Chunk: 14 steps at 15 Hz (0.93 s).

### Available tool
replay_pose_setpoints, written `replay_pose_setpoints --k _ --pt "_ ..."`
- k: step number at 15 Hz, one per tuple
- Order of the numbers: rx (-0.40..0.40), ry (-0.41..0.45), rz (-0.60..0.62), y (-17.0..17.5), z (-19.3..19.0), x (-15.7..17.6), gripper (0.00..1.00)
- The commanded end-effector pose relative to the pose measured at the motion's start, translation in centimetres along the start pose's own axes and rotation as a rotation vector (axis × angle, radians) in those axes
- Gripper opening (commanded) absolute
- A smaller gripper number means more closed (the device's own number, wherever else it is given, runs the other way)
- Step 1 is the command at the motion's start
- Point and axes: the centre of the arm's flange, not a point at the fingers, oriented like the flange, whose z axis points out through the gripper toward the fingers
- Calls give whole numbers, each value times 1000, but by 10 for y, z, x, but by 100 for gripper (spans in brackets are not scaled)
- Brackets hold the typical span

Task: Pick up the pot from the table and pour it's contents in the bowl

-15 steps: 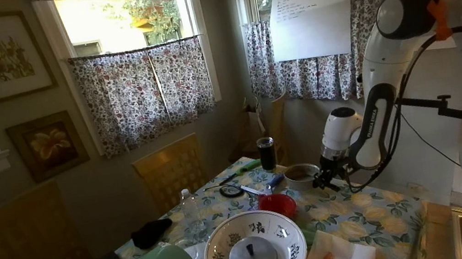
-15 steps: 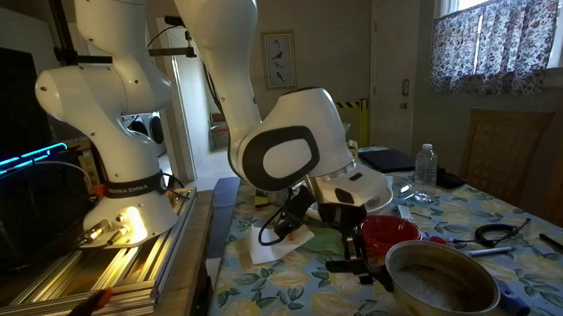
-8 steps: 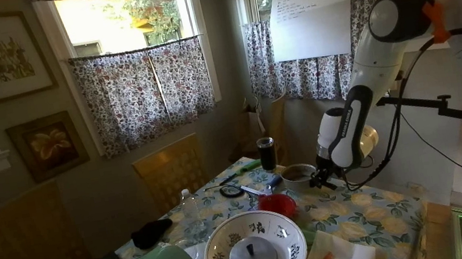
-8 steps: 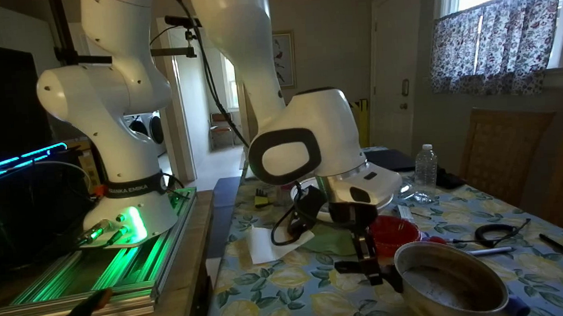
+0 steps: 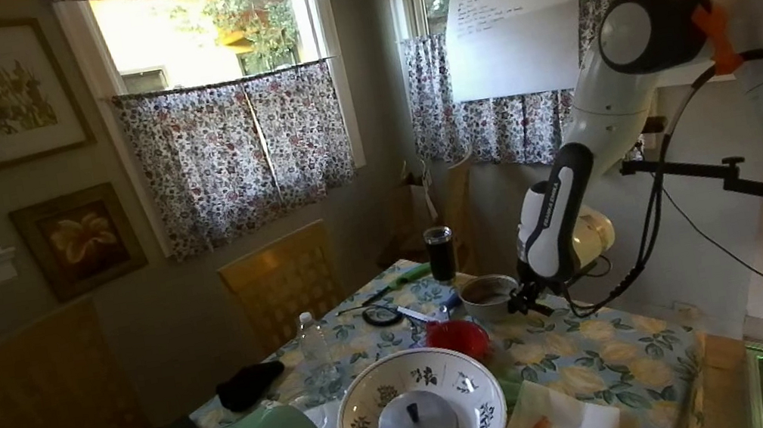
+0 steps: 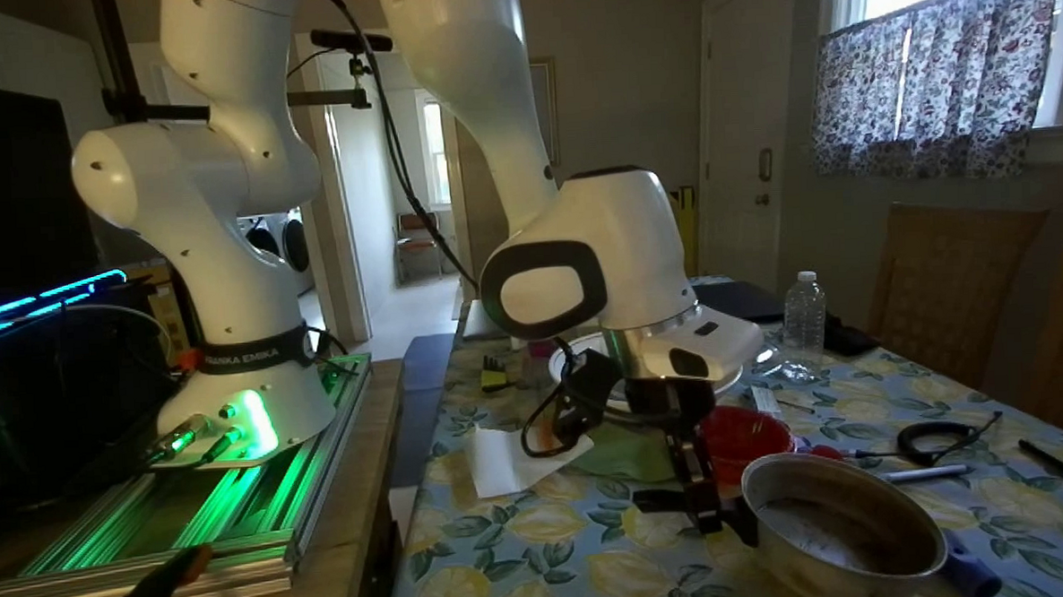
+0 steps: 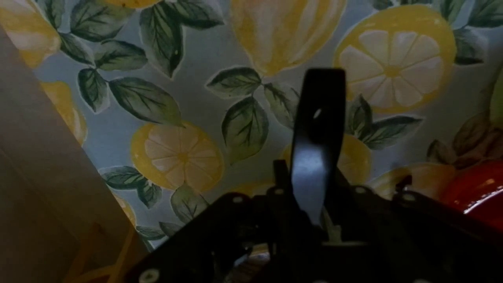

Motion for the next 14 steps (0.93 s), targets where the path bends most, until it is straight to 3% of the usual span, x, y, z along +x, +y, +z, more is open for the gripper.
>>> replay_pose_setpoints --k 1,2,6,9,12,14 --pt "-16 -18 -17 -2 0 -2 37" --pt "-27 -22 -19 -3 -1 -3 51" --pt "-63 -16 -31 -9 -14 -2 79" --pt "-92 -20 -19 -28 -50 0 98" --pt "-124 -58 21 -57 -101 -6 100" --pt "-118 -131 63 -74 -130 -11 100"
